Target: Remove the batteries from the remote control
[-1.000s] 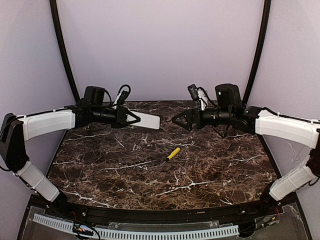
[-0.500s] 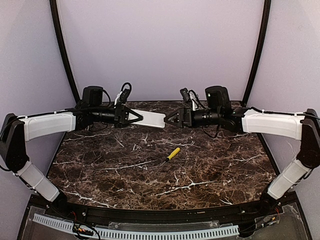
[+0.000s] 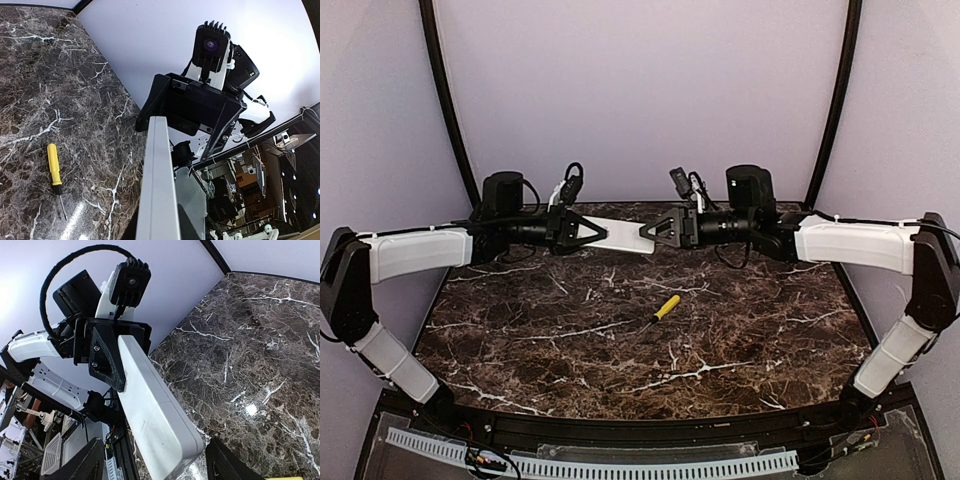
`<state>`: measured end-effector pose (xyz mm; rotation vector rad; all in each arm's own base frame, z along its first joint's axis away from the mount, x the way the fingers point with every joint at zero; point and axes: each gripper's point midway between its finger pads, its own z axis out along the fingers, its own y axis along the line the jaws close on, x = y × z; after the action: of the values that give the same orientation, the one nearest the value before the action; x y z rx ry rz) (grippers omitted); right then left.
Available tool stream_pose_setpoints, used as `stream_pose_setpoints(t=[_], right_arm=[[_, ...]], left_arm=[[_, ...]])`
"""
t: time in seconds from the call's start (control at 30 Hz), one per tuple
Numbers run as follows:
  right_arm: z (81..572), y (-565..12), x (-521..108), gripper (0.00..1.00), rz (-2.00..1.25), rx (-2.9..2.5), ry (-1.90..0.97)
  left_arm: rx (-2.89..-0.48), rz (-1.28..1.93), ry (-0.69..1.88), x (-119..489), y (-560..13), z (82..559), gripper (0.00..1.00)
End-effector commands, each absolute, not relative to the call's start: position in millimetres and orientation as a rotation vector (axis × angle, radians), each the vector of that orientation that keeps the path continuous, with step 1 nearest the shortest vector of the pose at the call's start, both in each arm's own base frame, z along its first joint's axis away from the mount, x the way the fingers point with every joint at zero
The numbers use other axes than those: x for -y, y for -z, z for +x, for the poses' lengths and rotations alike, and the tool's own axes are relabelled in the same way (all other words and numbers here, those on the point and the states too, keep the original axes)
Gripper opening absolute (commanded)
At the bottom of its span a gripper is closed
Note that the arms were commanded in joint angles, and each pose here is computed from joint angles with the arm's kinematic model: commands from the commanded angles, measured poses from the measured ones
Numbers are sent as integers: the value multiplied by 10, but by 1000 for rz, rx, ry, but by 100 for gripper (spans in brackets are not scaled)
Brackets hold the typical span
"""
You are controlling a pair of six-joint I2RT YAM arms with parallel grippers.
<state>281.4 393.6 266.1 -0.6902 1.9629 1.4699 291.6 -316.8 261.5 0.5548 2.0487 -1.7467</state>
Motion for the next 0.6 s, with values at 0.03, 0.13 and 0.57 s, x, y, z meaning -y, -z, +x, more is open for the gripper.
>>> stream_pose_setpoints(t=[0.03,0.13,0.57], right_arm=[[2789,-2747,-4048,65,-728,-1914,-1528],[2791,-2747,-4063,62,-729,-1910,-1537],[2748,-2686,-4101,46,-747,-1920,-1559]], left_arm=[[-1977,639,1783,3205,-2767,2769,0],[-1981,646,1781,3219,-2758,2752,0],[-1999,636,1769,3237,-2711,2757,0]])
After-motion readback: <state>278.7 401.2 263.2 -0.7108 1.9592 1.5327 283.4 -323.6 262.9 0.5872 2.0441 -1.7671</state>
